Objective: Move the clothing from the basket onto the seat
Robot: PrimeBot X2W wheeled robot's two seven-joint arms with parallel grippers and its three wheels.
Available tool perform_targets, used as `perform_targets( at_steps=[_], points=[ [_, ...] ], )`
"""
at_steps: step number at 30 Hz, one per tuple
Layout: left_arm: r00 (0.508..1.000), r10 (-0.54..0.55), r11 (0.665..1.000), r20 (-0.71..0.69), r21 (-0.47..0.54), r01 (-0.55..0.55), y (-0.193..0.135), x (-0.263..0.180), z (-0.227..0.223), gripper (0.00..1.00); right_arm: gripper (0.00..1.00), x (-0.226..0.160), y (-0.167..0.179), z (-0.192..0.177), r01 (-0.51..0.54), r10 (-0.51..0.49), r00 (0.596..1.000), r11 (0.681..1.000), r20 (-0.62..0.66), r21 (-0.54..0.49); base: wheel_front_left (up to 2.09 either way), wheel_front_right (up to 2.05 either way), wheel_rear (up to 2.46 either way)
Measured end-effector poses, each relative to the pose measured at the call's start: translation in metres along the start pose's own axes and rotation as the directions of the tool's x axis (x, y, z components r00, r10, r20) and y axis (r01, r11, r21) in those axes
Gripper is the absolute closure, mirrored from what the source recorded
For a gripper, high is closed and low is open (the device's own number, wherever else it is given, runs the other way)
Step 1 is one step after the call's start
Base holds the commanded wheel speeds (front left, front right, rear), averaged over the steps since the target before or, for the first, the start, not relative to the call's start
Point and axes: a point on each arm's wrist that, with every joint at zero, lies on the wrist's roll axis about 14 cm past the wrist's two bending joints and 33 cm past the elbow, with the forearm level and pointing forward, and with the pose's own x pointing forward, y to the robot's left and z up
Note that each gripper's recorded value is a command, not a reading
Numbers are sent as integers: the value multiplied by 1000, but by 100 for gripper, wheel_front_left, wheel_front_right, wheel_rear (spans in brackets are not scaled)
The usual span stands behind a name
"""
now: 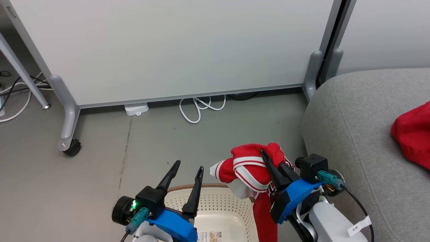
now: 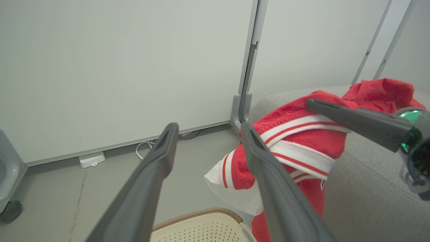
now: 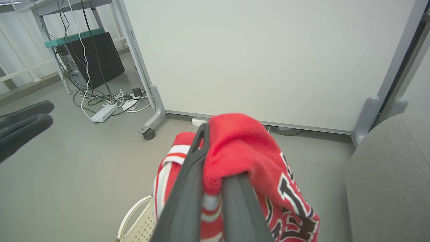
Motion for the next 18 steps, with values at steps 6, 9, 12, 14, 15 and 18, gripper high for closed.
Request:
perform_targets(
  at_steps=[6, 9, 12, 14, 15, 18],
  points=[
    [1000, -17, 1000, 3, 2, 17, -5, 3, 1, 0, 100, -4, -5, 0, 14, -14, 1000, 1000, 2, 0, 0, 0, 0],
    [1000, -31, 1000, -2, 6, 31, -8, 7, -1, 0, 100, -7, -9, -1, 27, -27, 1000, 1000, 1, 3, 0, 0, 0],
    [999, -52, 999, -13, 3, 52, -14, 11, -5, 0, 100, -11, -15, -2, 47, -47, 999, 999, -1, 6, 0, 0, 0],
    [997, -69, 998, -20, 2, 69, -19, 15, -7, 0, 100, -15, -21, -2, 66, -66, 998, 998, -1, 8, 0, 0, 0],
    [997, -79, 997, -22, 4, 80, -22, 16, -8, 0, 100, -17, -25, -2, 77, -77, 997, 997, -1, 9, 0, 0, 0],
    [993, -111, 994, -29, 2, 111, -31, 22, -10, 0, 100, -24, -35, -2, 110, -110, 994, 994, 0, 12, 0, 0, 0]
  ],
)
